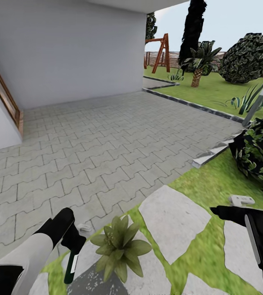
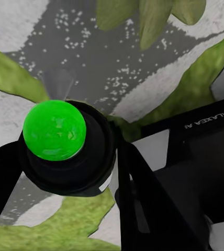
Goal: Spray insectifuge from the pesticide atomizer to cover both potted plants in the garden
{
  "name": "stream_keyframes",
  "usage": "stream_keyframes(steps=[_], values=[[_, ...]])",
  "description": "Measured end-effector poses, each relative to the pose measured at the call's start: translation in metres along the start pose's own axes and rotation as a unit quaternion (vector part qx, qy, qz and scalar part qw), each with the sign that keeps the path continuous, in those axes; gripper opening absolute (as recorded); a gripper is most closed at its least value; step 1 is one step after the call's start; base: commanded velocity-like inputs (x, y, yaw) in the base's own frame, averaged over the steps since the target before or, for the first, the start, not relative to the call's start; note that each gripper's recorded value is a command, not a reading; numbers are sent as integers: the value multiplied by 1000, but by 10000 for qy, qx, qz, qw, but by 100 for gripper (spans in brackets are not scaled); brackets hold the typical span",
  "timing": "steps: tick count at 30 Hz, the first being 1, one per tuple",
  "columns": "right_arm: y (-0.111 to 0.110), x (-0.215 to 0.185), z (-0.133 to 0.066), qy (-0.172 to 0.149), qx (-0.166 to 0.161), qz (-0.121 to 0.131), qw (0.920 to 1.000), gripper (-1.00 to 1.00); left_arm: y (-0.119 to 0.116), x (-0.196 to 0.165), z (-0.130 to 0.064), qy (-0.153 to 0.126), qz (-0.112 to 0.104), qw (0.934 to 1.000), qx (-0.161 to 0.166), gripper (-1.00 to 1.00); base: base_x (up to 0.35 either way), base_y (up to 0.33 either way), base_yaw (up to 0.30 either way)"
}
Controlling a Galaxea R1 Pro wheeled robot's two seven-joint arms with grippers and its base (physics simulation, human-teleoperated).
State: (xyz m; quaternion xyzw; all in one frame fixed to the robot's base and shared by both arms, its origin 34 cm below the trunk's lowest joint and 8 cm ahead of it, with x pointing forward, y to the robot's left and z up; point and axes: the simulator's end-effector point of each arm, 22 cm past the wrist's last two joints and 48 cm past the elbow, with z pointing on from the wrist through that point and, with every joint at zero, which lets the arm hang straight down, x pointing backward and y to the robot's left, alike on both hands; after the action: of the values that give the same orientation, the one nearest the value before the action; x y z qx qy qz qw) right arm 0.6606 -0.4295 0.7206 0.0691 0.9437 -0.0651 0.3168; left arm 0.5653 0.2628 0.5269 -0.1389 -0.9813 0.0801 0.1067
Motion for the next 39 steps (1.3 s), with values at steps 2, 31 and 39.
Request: stream_keyframes(steps=[2, 31, 39], values=[[0, 0, 0, 1, 1, 0, 10000, 100, -1, 0, 0, -1, 2, 10000, 4, -100, 0, 2, -192], [-2, 0, 0, 5, 27, -10, 10000, 100, 13, 1, -5, -45, -96, 9999, -59, -100, 0, 0, -22], [-1, 4, 4, 5, 27, -11, 10000, 100, 14, -1, 0, -54, -91, 9999, -66, -100, 0, 0, 0]])
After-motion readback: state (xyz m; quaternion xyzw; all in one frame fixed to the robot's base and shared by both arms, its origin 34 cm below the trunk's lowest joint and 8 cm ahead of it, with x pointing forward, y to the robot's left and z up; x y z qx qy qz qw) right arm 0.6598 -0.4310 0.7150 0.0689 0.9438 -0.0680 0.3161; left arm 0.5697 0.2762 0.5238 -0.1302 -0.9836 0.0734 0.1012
